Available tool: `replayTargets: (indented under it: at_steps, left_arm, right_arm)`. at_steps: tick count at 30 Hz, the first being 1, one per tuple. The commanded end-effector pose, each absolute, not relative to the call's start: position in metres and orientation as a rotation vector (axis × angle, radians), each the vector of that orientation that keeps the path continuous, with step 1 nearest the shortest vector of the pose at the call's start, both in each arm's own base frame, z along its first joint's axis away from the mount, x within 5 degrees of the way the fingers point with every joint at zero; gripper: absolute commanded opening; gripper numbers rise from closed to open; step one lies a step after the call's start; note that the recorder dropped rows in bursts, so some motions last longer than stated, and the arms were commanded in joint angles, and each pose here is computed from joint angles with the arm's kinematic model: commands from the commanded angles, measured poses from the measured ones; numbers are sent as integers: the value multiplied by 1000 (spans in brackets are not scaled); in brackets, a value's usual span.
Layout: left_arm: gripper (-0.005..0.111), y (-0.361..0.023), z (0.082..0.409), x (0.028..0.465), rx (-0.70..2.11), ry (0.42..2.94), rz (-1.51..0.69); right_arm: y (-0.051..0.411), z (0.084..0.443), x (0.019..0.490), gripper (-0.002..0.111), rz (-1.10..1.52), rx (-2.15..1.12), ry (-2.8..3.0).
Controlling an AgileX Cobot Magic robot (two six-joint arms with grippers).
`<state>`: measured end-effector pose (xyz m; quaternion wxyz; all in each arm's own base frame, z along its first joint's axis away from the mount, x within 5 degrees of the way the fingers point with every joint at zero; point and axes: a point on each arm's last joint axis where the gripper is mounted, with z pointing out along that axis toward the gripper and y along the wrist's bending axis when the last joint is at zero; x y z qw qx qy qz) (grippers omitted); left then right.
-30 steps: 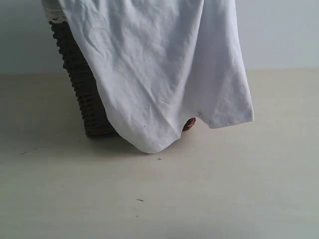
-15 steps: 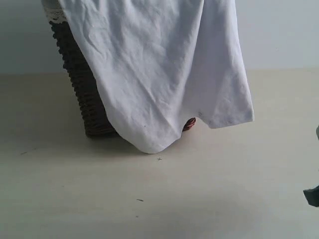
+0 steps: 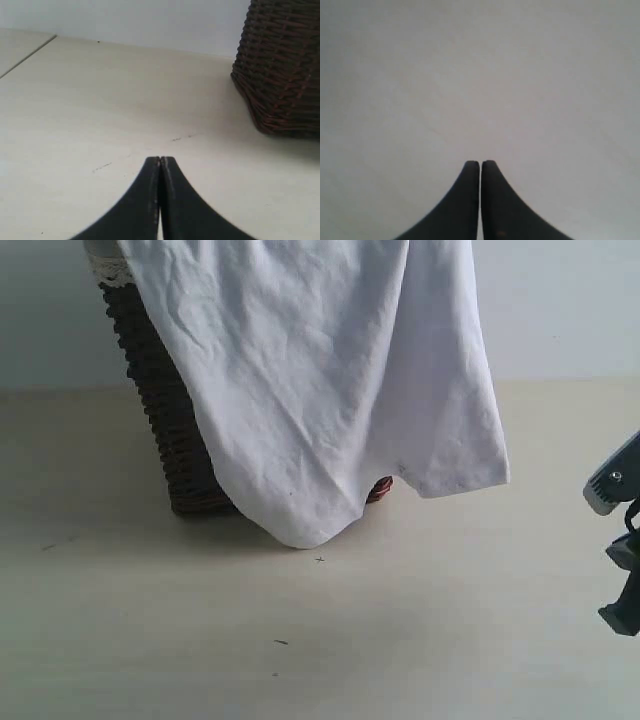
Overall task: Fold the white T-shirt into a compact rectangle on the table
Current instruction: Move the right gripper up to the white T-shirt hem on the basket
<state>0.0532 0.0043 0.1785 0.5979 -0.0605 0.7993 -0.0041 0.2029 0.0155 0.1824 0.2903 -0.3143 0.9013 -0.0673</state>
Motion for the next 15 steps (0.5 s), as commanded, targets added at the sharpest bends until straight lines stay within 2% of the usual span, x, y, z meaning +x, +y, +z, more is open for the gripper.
replayTargets:
  at_steps: [1,3,5,8,9,12,13,14,15]
  left_arm:
    - [0,4,181,53,-138,1831,-14]
    - [0,4,181,53,-138,1831,-14]
    - [0,4,181,53,-138,1831,-14]
    - [0,4,181,53,-138,1831,-14]
    - [0,4,181,53,-138,1831,-14]
    - [0,4,181,53,-138,1831,-14]
    - [0,4,181,53,-138,1831,-14]
    - [0,4,181,53,-138,1831,-14]
    - [0,4,181,53,-138,1831,-14]
  right_arm:
    - [20,186,201,4,-101,-770,2419]
    - [30,187,193,0,81,-764,2457]
    - [52,190,178,0,375,-1140,2328]
    - [77,205,159,0,723,-1511,1890]
    - [80,208,162,0,727,-1474,1841]
    - [76,218,190,2,574,-1070,1900]
    - [73,219,194,6,539,-1010,1907]
    - [71,219,198,18,479,-990,1905]
    - [70,219,198,24,467,-1000,1900]
